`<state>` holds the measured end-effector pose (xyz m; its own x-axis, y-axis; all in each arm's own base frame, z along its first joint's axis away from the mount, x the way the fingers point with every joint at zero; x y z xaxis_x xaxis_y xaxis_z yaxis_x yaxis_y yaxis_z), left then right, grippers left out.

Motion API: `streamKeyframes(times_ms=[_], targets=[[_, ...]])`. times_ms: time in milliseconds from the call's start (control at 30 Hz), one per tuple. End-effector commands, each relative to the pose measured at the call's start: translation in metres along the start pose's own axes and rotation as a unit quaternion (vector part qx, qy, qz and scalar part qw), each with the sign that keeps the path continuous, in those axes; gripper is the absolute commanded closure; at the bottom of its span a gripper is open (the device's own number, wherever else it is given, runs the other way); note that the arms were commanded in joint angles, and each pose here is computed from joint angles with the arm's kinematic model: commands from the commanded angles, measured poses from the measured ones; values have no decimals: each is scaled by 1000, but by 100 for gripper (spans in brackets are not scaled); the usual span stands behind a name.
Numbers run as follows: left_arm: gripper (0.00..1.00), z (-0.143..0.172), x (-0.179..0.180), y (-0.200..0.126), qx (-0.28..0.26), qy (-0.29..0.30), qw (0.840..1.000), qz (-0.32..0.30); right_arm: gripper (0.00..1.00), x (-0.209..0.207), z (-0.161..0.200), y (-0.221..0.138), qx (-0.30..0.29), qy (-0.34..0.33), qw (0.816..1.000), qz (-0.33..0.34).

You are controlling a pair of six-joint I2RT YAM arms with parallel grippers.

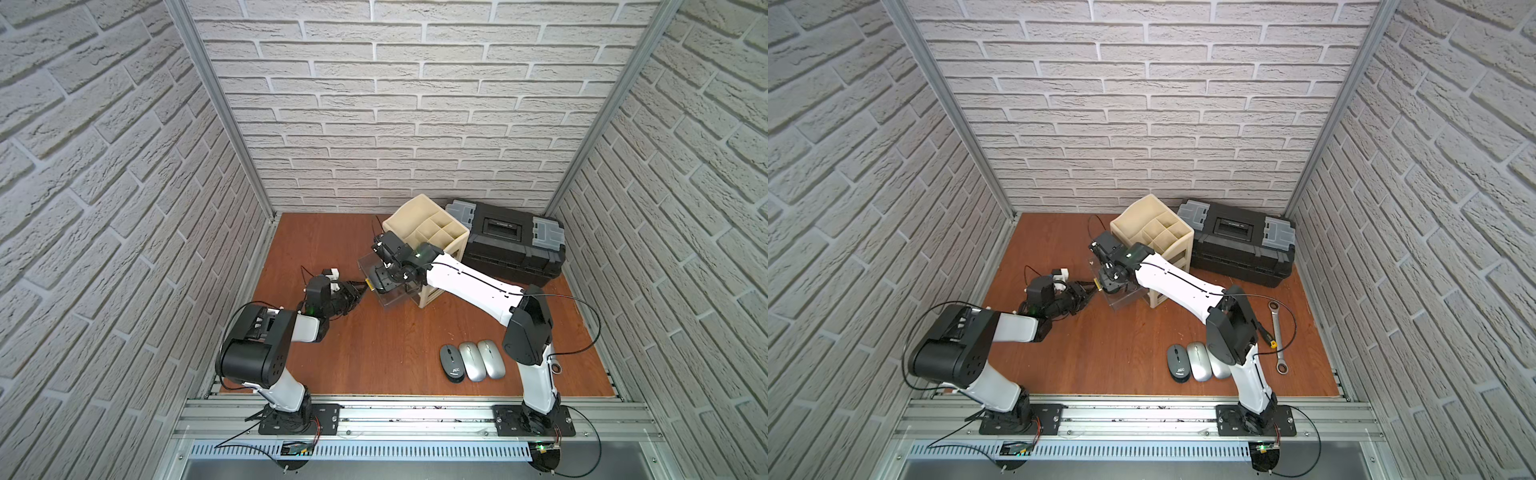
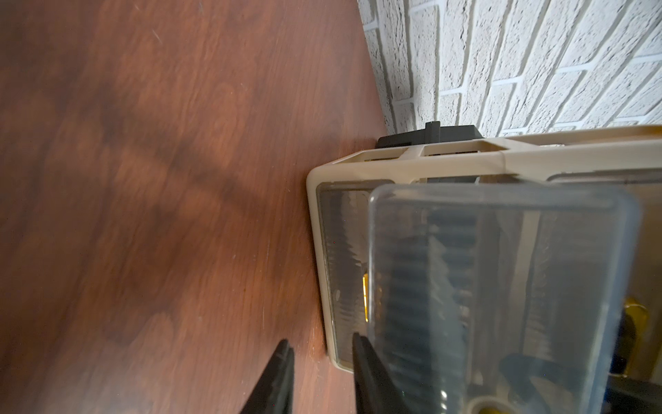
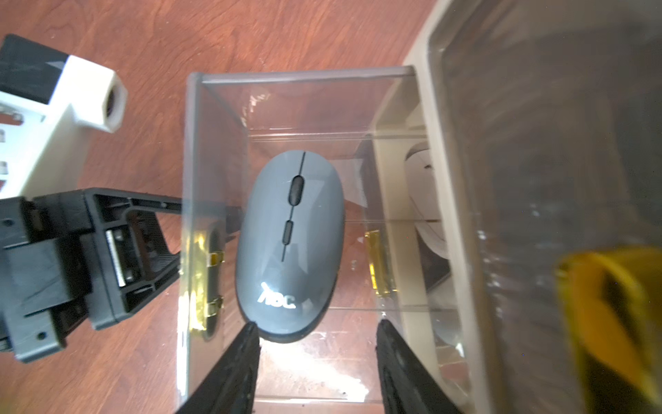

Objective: Take the mice out of the drawer
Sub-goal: Adjust the mouse in the drawer, then pick up the mouse from the drawer.

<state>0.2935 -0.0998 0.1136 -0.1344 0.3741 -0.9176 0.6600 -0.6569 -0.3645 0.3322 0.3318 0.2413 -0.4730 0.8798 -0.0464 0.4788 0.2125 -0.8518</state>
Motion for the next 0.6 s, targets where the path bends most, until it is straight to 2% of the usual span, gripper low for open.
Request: streamKeyframes(times_ms=[0,400,567], targets=[[68,-3,-9,-3,-5,25,999,27,44,7,-11,4,-9,-6,999,-38],[68,-1,-8,-4,-1,26,999,22,37,4,-14,39,27,-7,998,-57],[68,-1,-8,-4,-2,27,999,19,35,1,-10,47,48,-29,998,-37]])
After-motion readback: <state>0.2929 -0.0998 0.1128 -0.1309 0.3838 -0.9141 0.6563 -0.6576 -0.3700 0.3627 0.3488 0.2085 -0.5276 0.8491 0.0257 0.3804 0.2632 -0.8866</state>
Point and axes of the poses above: each gripper's point midway between its finger pads, its own y axis out along the fingers, its own x axis along the line the jaws close on, z = x × y, the point moved 9 cm from there along -y, back along the fingers, and after that the axes turned 2 degrees about -y, right-handed, at the moved point
